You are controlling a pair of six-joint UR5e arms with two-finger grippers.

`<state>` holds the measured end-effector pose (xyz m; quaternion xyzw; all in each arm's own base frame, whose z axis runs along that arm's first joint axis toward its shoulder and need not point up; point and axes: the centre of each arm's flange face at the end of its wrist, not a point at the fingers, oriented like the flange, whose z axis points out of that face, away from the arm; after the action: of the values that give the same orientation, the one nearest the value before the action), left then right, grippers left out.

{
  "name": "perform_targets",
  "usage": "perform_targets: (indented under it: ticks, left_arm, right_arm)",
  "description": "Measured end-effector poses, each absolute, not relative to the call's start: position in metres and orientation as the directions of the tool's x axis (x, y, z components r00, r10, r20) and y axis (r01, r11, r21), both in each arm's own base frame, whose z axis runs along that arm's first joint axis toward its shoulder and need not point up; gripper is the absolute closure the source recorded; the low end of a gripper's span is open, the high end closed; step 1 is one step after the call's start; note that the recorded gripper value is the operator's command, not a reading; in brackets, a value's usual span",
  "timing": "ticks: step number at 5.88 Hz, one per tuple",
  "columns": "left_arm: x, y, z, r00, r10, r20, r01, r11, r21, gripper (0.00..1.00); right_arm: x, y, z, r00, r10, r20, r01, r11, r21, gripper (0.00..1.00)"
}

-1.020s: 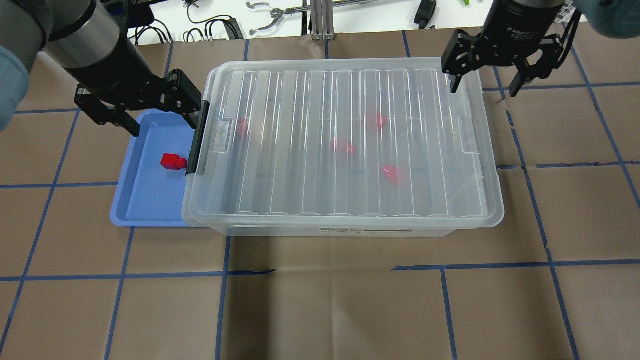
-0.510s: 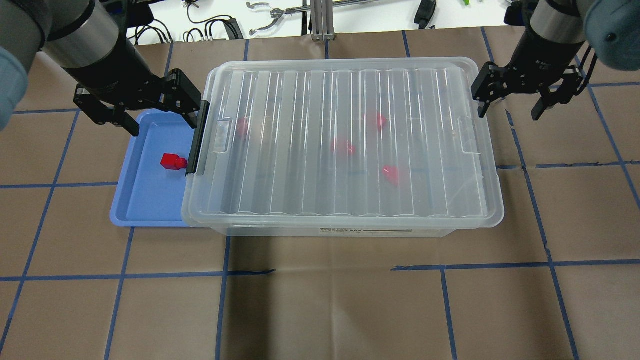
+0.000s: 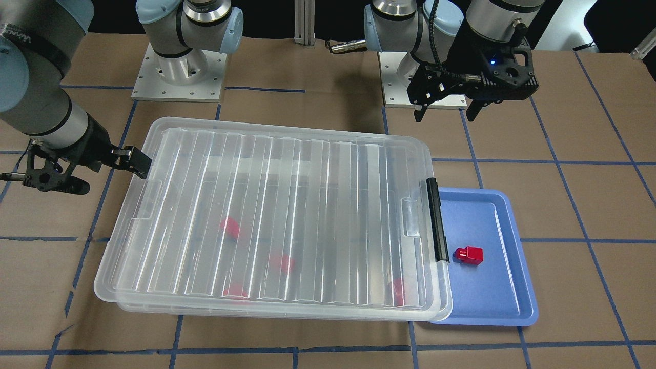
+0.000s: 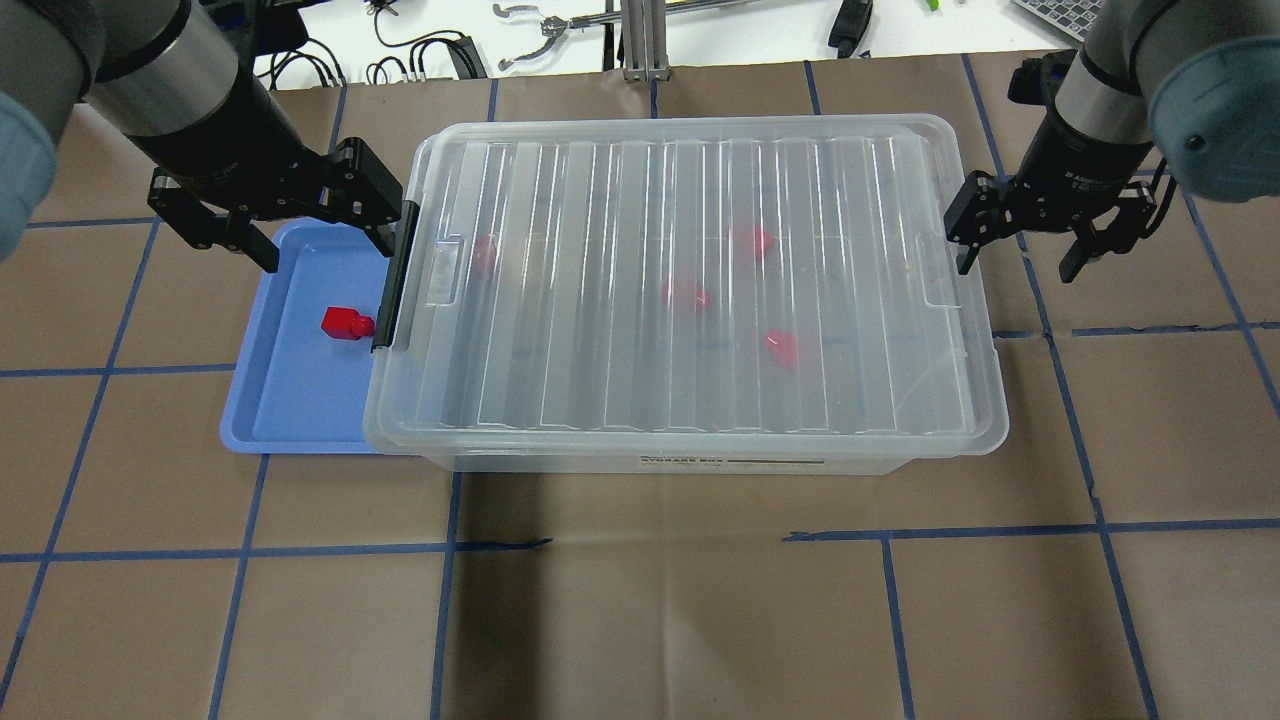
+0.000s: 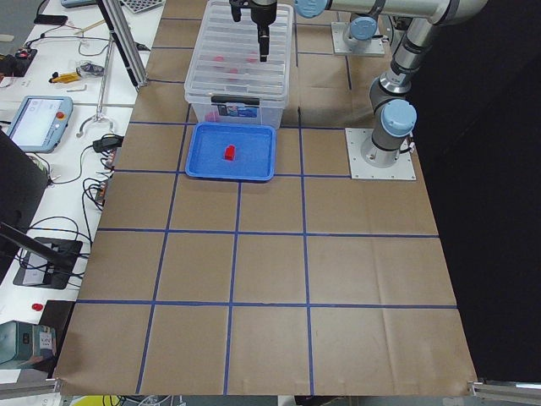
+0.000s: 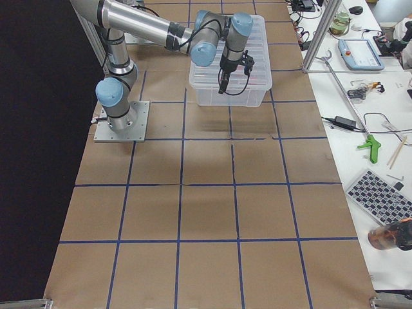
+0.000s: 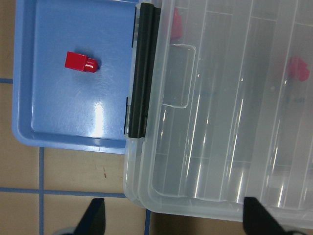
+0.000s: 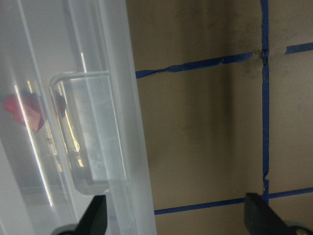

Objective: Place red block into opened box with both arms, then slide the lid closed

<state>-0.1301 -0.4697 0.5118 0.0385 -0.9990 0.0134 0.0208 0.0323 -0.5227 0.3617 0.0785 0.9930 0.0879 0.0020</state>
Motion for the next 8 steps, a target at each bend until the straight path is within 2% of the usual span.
perform_targets:
  ticks: [3,8]
  left_arm:
    - [-0.13,-0.469,0.512,-0.996,-0.076,0.043,-0.077,0.997,-0.026,0.02]
    - [-0.13,-0.469,0.512,-0.996,-0.076,0.043,-0.077,0.997,-0.025,0.02]
  right_arm:
    - [0.03,-0.516,0.34,-0.99,0.141,0.014,0.141,0.972,0.187,0.01]
    - [0.0,-0.526,0.345,-0.999,-0.051,0.019,-0.048,0.992,0.117,0.01]
